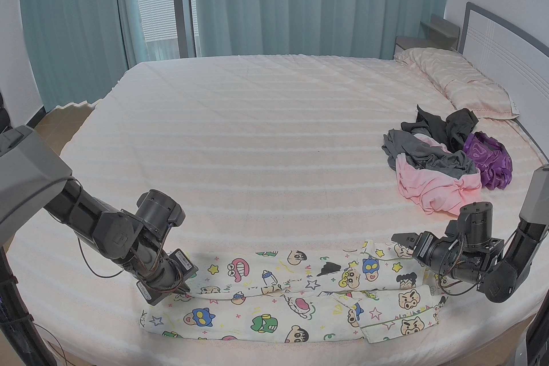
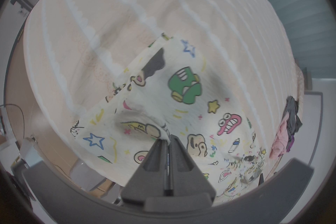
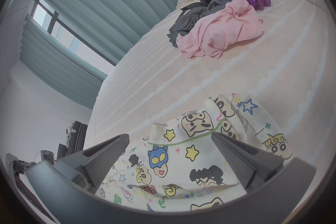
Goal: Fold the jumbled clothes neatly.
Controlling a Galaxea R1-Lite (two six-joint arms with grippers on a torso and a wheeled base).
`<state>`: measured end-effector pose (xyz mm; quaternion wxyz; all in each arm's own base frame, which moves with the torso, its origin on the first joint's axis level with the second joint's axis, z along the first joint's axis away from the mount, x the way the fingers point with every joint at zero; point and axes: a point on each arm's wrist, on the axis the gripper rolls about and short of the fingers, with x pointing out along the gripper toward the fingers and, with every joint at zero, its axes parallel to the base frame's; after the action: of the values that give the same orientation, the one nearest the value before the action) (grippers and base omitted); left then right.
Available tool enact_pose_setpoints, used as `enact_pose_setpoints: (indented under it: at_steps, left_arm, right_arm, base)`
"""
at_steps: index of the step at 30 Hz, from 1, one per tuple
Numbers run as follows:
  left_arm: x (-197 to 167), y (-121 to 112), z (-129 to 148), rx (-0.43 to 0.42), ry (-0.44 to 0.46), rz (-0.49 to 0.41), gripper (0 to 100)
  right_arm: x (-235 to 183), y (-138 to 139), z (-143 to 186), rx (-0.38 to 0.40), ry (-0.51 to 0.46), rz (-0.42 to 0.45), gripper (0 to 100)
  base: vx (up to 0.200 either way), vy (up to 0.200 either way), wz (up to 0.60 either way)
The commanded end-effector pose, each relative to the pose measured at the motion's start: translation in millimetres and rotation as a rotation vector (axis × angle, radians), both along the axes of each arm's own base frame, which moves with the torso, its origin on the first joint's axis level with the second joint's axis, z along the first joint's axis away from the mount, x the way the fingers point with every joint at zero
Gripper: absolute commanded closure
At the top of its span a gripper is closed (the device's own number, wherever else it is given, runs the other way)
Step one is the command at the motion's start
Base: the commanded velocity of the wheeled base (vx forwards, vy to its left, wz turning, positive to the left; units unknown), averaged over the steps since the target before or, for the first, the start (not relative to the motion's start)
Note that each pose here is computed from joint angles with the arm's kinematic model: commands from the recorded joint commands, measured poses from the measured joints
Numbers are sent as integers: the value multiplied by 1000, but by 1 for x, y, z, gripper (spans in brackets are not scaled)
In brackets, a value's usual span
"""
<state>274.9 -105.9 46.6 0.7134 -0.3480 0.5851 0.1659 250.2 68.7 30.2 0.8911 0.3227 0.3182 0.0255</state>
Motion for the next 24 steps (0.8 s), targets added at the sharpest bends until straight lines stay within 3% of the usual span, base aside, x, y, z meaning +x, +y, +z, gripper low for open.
enact_pose_setpoints:
  at_steps: [1,7,12,17,24]
  left_arm:
    - [3,-3,21,-18,-83,-38,100]
    - [11,-5,25,-12,-118,-77,100]
    - [19,-6,32,13,-167,-84,100]
    - [26,-8,40,49,-217,-100,100]
    - [30,-9,48,59,-259,-107,100]
  right_arm:
    - [-1,2,4,1,-18,9,0]
    - [5,8,18,-6,-85,44,0]
    - [13,20,5,-36,-11,81,0]
    - [19,21,-16,-163,97,149,0]
    - [34,24,-14,-307,202,172,0]
  base:
    - [0,0,0]
    - [0,0,0]
    - [0,0,0]
    - [0,0,0]
    - [0,0,0]
